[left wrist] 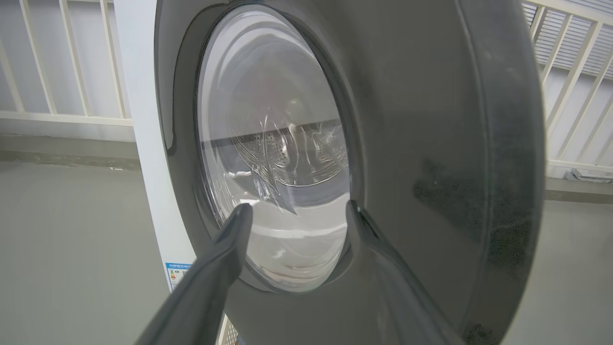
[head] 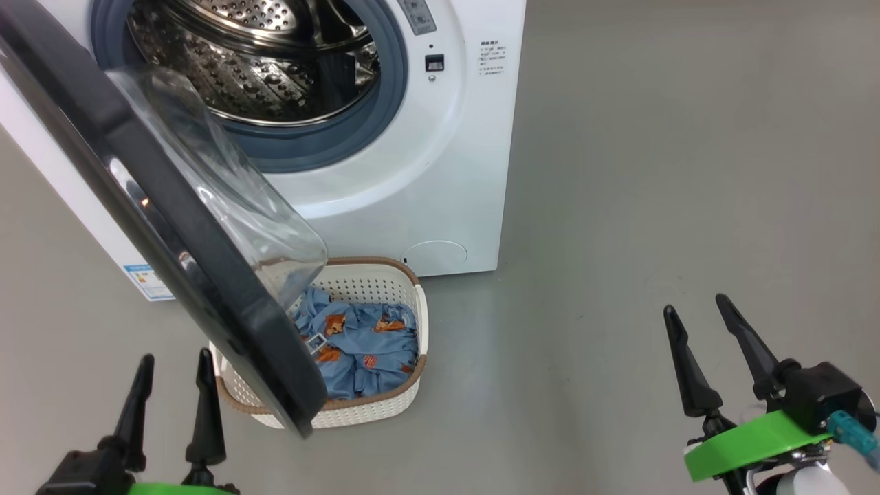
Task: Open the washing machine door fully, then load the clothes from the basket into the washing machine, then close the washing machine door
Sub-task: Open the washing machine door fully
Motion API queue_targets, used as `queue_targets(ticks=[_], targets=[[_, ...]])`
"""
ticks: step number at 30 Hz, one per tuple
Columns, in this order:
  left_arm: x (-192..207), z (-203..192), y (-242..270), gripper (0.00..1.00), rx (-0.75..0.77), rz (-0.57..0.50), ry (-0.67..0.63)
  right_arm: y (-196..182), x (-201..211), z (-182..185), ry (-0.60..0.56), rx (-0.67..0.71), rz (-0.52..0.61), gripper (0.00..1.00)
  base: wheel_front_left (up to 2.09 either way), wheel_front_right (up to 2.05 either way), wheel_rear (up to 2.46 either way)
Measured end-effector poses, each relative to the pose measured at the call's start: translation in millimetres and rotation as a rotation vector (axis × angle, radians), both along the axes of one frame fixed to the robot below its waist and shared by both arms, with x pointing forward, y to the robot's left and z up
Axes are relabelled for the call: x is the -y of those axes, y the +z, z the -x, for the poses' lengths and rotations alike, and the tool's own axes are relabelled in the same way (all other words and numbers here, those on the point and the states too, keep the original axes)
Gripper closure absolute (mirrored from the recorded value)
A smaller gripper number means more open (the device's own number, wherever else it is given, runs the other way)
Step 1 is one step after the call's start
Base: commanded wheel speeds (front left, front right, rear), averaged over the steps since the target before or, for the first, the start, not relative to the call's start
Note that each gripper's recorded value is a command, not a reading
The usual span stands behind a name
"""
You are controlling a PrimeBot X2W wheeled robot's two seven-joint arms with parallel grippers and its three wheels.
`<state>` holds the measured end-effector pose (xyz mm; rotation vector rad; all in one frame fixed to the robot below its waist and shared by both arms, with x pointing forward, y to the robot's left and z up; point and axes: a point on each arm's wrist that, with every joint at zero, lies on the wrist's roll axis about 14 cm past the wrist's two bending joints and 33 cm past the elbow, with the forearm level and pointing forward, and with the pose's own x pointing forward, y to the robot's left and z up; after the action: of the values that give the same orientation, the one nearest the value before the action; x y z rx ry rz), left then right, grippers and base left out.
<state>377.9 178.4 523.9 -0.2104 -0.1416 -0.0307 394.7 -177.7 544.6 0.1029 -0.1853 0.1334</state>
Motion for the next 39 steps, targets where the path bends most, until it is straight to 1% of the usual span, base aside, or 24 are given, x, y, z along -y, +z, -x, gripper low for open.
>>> queue_targets(ticks=[9, 26, 27, 28, 29, 33, 35, 39], targets=[[0.1, 8.3, -7.2, 0.0, -0.024, -0.005, 0.006, -14.9, 2.6, 6.0, -0.035, -0.035, 0.11, 0.0, 0.0, 0.0, 0.0], [1.1, 12.0, -7.8, 0.0, -0.026, -0.012, 0.003, -19.3, -0.2, 7.3, -0.044, -0.049, 0.101, 0.0, 0.0, 0.0, 0.0], [1.4, 12.1, -8.4, 0.58, -0.028, -0.012, 0.002, -19.3, -0.1, 7.3, -0.045, -0.049, 0.101, 0.0, 0.0, 0.0, 0.0], [1.7, 12.1, -9.2, 0.98, -0.031, -0.012, 0.001, -19.3, 0.2, 7.4, -0.046, -0.049, 0.1, 0.0, 0.0, 0.0, 0.0], [2.0, 12.1, -9.2, 1.0, -0.031, -0.015, 0.0, -19.3, 0.3, 7.4, -0.047, -0.049, 0.1, 0.0, 0.0, 0.0, 0.0], [0.3, 11.2, 2.6, 1.0, 0.006, -0.022, 0.006, -19.2, -0.2, 7.2, -0.047, -0.049, 0.095, 0.0, 0.0, 0.0, 0.0], [-3.2, 10.4, 17.9, 1.0, 0.054, -0.026, 0.016, -19.2, -0.6, 7.1, -0.046, -0.049, 0.095, 0.0, 0.0, 0.0, 0.0], [-6.0, 11.1, 59.0, 1.0, 0.181, -0.077, 0.029, -19.8, -1.8, 6.5, -0.043, -0.05, 0.094, 0.0, 0.0, 0.0, 0.0]])
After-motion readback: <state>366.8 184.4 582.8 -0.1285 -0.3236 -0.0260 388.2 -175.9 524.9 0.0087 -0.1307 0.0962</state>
